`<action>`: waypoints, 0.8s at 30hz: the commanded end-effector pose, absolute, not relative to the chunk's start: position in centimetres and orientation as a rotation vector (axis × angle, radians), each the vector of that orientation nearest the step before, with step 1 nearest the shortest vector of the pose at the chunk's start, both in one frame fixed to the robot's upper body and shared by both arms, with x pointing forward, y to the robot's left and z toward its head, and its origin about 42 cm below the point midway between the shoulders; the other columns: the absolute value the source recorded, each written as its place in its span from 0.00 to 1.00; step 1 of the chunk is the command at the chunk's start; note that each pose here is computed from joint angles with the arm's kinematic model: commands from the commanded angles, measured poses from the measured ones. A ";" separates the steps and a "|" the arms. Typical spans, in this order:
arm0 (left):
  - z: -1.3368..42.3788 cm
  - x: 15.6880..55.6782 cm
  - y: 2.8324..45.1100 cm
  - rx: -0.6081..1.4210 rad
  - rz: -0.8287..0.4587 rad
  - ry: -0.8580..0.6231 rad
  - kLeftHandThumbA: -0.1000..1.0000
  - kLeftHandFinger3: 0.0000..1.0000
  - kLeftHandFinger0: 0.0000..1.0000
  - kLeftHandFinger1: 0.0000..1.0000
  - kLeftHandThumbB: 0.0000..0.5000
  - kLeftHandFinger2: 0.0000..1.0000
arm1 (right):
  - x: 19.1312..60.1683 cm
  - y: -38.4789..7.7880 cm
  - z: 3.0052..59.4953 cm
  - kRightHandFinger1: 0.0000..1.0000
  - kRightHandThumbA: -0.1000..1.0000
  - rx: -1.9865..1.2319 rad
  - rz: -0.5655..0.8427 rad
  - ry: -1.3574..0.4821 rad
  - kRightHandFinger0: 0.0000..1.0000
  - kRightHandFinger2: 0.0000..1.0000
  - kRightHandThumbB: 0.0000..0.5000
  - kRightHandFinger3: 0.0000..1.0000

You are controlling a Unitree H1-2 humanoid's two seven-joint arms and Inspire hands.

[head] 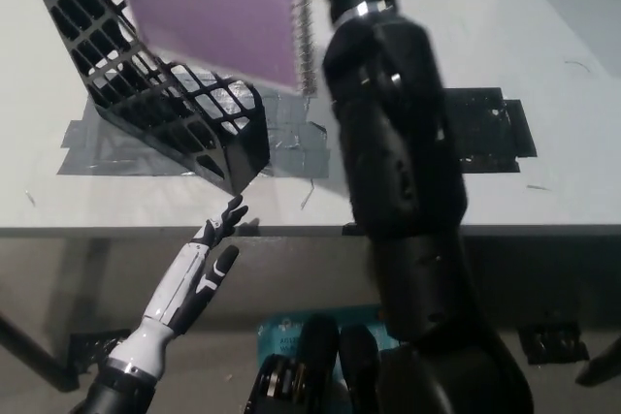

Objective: A shelf with a book inside it is placed on the center of the desk infront of the robot. The robot uses its right hand to grab the book, take it out and hand it to a person.

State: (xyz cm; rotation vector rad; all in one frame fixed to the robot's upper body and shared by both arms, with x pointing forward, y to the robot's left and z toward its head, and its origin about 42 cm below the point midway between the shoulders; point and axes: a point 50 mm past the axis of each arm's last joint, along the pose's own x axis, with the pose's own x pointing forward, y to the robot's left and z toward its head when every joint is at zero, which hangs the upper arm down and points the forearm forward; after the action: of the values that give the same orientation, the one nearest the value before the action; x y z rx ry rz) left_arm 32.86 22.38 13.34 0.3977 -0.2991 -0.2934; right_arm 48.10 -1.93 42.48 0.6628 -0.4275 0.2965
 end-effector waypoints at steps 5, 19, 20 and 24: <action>14.4 33.0 22.5 0.422 -0.308 -0.355 1.00 1.00 1.00 1.00 0.55 1.00 | 47.2 -6.9 48.1 0.23 0.00 0.978 0.299 -0.511 0.00 0.62 0.01 0.85; 13.7 32.3 23.0 0.396 -0.282 -0.324 1.00 1.00 1.00 1.00 0.60 1.00 | 49.5 -15.2 41.4 0.24 0.00 1.349 0.171 -0.305 0.00 0.65 0.01 1.00; 13.6 32.2 23.0 0.395 -0.282 -0.321 1.00 1.00 1.00 1.00 0.59 1.00 | 49.6 -15.2 39.8 0.23 0.00 1.335 0.134 -0.283 0.00 0.64 0.02 1.00; 13.5 31.9 23.0 0.400 -0.282 -0.313 1.00 1.00 1.00 1.00 0.60 1.00 | 50.0 -15.2 36.0 0.20 0.00 1.321 0.068 -0.217 0.00 0.59 0.00 1.00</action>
State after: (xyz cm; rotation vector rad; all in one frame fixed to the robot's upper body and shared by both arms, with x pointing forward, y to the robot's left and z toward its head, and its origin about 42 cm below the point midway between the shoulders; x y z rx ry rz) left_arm 32.39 22.61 12.86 0.3956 -0.2833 -0.2891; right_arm 49.85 -15.54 34.37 1.1936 -0.1900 -0.0356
